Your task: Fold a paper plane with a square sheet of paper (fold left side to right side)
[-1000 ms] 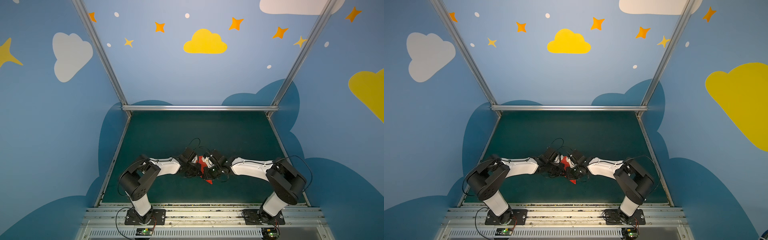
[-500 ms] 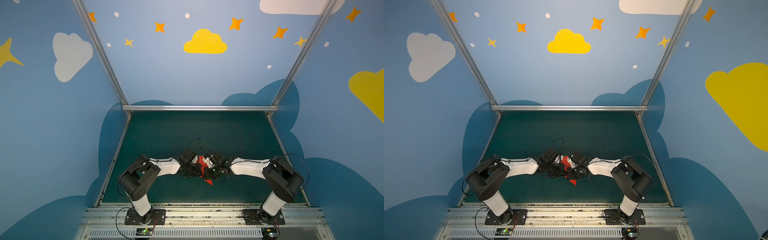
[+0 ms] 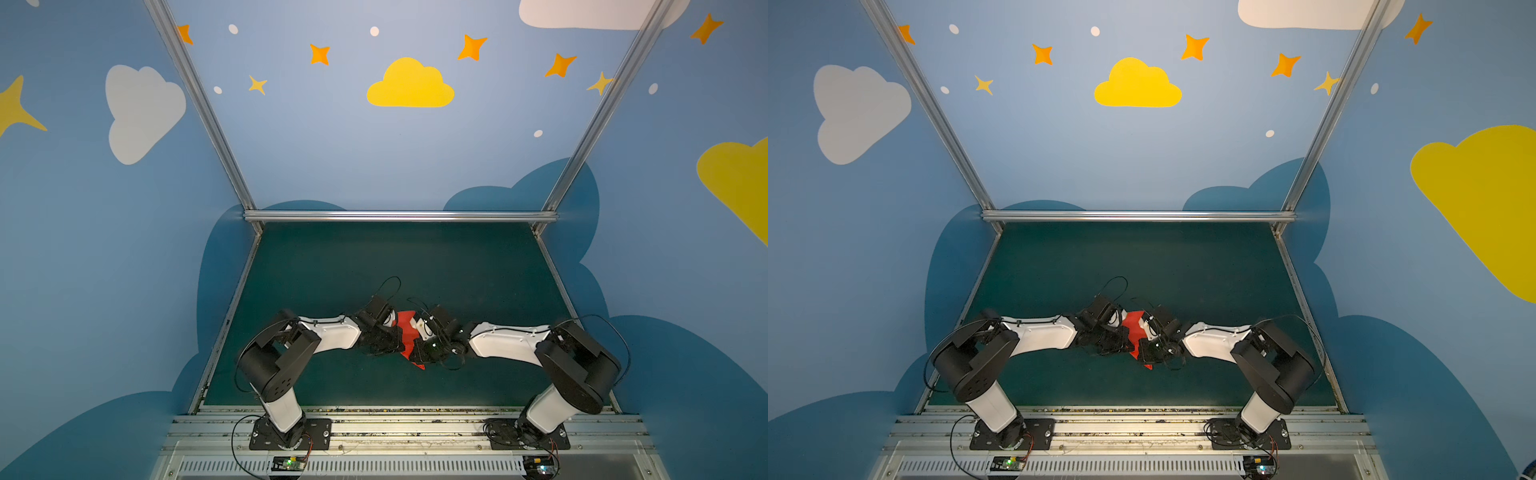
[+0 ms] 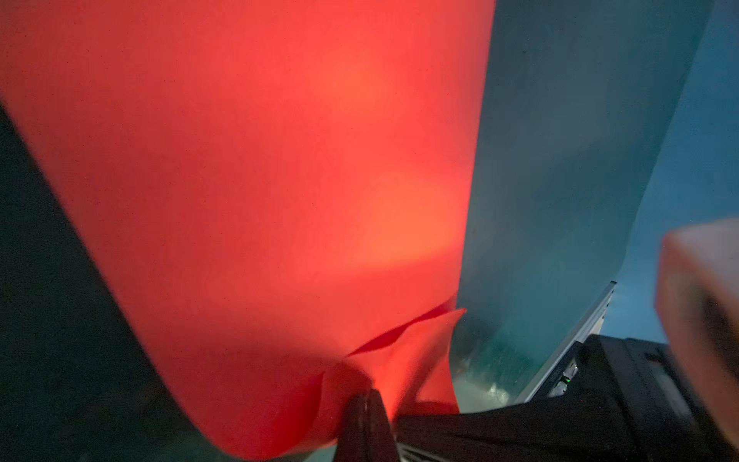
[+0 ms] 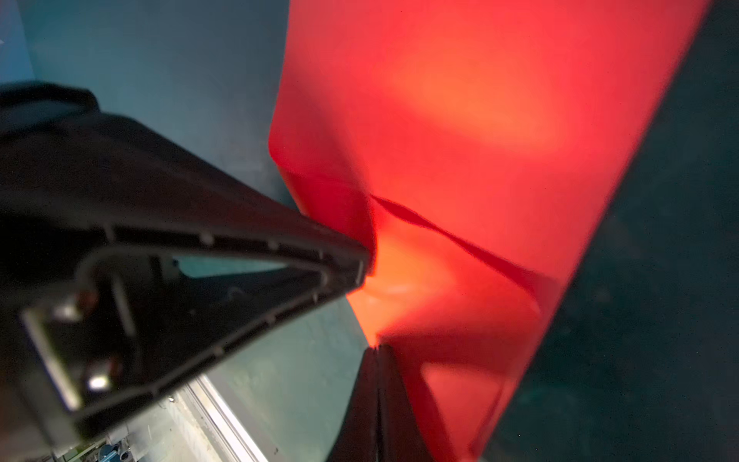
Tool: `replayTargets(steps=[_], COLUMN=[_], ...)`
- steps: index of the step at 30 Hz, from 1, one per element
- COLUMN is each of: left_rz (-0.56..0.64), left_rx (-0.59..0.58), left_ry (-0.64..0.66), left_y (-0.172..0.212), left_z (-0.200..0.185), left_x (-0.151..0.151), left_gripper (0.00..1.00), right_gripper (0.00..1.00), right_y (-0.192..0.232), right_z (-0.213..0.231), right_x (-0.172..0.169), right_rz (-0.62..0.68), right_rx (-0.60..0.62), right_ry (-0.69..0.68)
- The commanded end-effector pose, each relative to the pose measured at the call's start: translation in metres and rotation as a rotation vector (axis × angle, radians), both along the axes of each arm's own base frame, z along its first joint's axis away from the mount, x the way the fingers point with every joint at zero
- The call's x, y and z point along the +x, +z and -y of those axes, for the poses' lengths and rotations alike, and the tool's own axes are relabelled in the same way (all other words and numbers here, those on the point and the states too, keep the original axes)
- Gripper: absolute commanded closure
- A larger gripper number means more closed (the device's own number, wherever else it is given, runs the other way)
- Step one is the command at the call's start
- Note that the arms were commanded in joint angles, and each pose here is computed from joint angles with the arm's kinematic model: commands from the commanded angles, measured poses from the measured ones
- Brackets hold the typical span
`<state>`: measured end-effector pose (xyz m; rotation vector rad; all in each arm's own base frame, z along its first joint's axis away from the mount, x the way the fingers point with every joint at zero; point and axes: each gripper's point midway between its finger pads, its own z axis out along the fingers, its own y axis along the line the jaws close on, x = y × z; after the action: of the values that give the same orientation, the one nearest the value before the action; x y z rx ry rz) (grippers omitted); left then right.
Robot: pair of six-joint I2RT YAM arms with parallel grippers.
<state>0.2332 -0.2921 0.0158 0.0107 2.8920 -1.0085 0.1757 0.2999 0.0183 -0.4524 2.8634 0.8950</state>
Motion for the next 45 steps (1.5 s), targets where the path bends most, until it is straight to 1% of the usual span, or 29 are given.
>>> replayTargets(steps=[1,5,14,19,25,29,33,37,40,43,45], left_rz=[-0.040,-0.039,-0.041,-0.041,-0.045,-0.050,-0.049,-0.048,-0.049,-0.050,-0.052], left_rx=[0.101,0.104,0.102,0.101,0.106,0.107,0.106,0.103,0.101,0.101,0.102], left_ry=[0.017,0.018,0.023,0.031,0.052,0.067,0.074,0.076,0.076,0.077,0.076], left_y=[-0.019,-0.020,-0.020,-0.020,-0.021,-0.021,-0.020,-0.019,-0.019,-0.020,-0.020], left_z=[-0.022,-0.023,-0.024,-0.024,-0.026,-0.027,-0.027,-0.027,-0.027,-0.026,-0.027], left_x=[-0.013,-0.013,-0.014,-0.014,-0.013,-0.013,-0.013,-0.012,-0.012,-0.013,-0.013], left_gripper=[0.97,0.97,0.97,0.97,0.97,0.97,0.97,0.97,0.97,0.97,0.97], right_gripper=[1.00,1.00,1.00,1.00,1.00,1.00,1.00,1.00,1.00,1.00,1.00], right_y=[-0.015,-0.026,-0.036,-0.043,-0.044,-0.038,-0.014,0.021,0.039,0.047,0.045], right_z=[0.026,0.043,0.064,0.076,0.089,0.097,0.094,0.074,0.053,0.032,0.021], right_x=[-0.014,-0.027,-0.040,-0.053,-0.069,-0.076,-0.069,-0.050,-0.036,-0.019,-0.009], right_rz=[-0.050,-0.074,-0.099,-0.139,-0.188,-0.197,-0.161,-0.096,-0.065,-0.045,-0.037], right_rx=[-0.095,-0.131,-0.165,-0.183,-0.200,-0.216,-0.170,-0.092,-0.048,-0.019,-0.018], right_ry=[-0.024,-0.040,-0.078,-0.110,-0.151,-0.163,-0.169,-0.164,-0.124,-0.109,-0.106])
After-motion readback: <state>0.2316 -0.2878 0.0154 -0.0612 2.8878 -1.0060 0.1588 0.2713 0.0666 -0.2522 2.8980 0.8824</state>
